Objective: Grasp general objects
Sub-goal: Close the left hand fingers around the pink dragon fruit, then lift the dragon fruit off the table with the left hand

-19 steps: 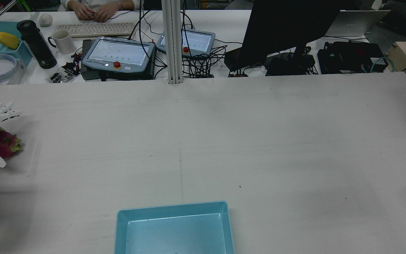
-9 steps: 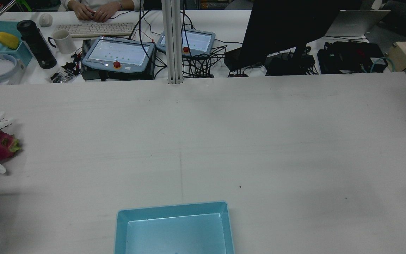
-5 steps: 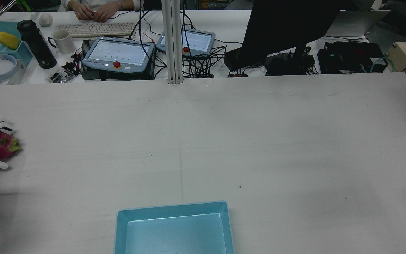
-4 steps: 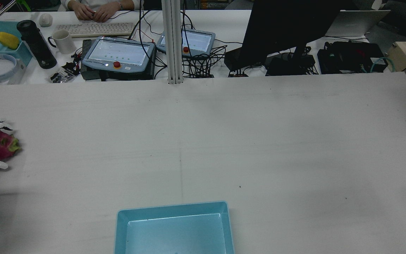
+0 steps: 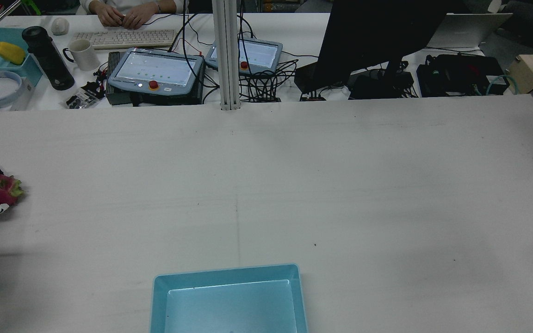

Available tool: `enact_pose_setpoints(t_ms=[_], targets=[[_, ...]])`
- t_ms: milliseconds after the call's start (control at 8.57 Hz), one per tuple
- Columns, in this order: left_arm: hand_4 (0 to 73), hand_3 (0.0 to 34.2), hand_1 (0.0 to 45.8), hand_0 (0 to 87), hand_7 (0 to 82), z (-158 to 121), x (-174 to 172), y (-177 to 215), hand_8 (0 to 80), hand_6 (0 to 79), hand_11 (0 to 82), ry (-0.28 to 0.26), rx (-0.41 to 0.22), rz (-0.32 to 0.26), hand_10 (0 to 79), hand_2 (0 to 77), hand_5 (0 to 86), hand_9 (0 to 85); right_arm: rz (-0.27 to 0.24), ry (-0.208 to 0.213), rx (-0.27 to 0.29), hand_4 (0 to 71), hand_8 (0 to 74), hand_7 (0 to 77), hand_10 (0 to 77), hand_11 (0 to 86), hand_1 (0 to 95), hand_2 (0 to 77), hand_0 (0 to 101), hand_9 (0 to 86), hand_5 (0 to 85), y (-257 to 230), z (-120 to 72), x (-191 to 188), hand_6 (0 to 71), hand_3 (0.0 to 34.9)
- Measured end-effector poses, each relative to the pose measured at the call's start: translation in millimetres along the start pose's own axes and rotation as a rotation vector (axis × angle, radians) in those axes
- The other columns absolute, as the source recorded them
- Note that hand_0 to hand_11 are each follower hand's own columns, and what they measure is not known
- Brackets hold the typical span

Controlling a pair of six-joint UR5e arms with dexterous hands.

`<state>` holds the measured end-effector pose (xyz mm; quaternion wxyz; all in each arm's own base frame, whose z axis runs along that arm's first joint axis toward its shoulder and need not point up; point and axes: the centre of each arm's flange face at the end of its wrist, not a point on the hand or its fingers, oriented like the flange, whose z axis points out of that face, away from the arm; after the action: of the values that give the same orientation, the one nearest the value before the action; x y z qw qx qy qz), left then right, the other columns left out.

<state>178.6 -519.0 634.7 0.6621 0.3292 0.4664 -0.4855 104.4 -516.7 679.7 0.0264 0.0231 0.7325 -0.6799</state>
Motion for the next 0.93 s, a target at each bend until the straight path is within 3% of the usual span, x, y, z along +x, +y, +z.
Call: enact_pose_setpoints(t_ms=[117,467,700,933], targets=[[14.7,0.9,0.0,32.2,22.4,-3.1,8.0,-2.5,18.5,18.5,49.1,0.011,0.004,-0.006,33.3,48.0,37.6,22.4,0.0,0.0,0.0,0.0,0.0,0.0,0.0,0.5,6.0,74.7,0,0.5,0.0,0.0,0.0,0.0,0.0,0.0],[19.6,0.8,0.0,23.9,20.7,-40.1,78.3,-13.1,15.8,15.8,52.9,0.099,0.002,-0.046,37.1,48.0,30.5,19.6,0.0,0.0,0.0,0.0,0.0,0.0,0.0,0.5,6.0,74.7,0,0.5,0.0,0.0,0.0,0.0,0.0,0.0],[19.6,0.4,0.0,23.7,20.7,-71.8,124.9,-46.9,15.8,15.8,55.1,0.181,0.009,-0.13,38.2,48.0,30.5,19.6,0.0,0.0,0.0,0.0,0.0,0.0,0.0,0.5,6.0,74.7,0,0.5,0.0,0.0,0.0,0.0,0.0,0.0],[19.6,0.1,0.0,24.2,22.9,-81.5,171.2,-93.1,15.8,16.4,56.7,0.297,-0.043,-0.224,38.7,48.0,32.2,20.2,0.0,0.001,0.0,0.0,0.0,0.0,0.0,0.5,6.0,74.7,0,0.5,0.0,0.0,0.0,0.1,0.0,0.0]])
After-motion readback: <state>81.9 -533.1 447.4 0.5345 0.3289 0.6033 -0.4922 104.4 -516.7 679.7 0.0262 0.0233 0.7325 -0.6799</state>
